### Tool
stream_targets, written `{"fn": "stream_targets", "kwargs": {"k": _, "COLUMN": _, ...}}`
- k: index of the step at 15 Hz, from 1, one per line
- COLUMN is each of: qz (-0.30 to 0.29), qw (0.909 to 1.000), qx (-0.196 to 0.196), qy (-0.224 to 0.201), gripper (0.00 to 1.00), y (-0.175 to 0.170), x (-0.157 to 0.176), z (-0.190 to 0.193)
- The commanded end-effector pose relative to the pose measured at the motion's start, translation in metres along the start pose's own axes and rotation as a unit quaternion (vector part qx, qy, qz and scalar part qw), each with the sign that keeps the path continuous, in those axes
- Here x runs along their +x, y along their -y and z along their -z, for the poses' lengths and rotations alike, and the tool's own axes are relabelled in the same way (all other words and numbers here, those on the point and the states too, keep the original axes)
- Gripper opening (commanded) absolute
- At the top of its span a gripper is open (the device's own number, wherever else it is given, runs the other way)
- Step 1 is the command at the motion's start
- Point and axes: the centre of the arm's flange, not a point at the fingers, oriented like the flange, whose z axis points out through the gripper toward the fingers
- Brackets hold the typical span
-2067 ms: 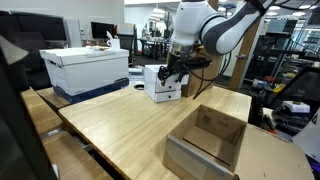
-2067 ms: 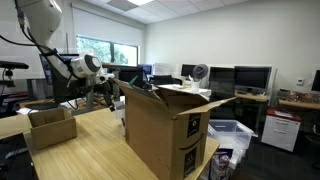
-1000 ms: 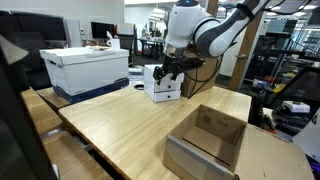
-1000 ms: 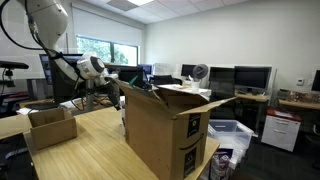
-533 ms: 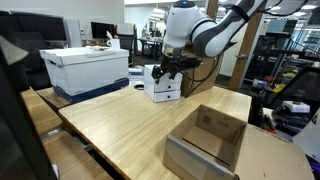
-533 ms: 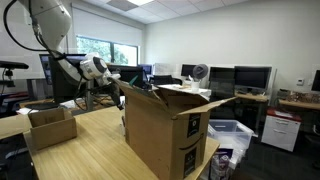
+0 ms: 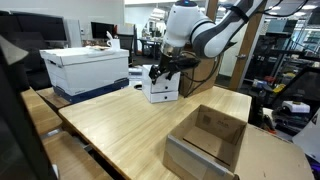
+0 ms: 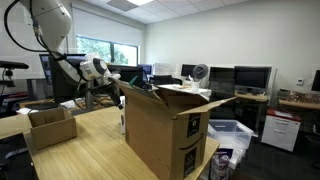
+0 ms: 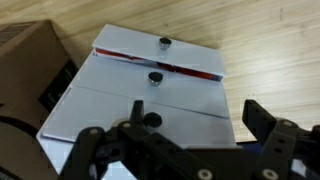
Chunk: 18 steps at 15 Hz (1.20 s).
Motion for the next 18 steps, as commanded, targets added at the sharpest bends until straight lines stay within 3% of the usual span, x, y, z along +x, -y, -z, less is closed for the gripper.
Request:
{"fn": "stream_targets", "kwargs": {"k": 1, "qz": 0.044, "qw": 0.9976, "qx": 0.049, "qy": 0.019, "gripper": 1.0, "y": -0.003, "x": -0.002, "z": 0.016}}
{"fn": "stream_targets", "kwargs": {"k": 11, "qz": 0.149, "qw": 0.9802, "qx": 0.115, "qy": 0.063, "gripper": 1.0, "y": 0.021, "x": 0.001, "z": 0.018}}
{"fn": "stream_targets", "kwargs": {"k": 18, "qz": 0.212, "qw": 0.9607, "qx": 0.161, "qy": 0.077, "gripper": 1.0, "y": 0.038, "x": -0.001, "z": 0.033}}
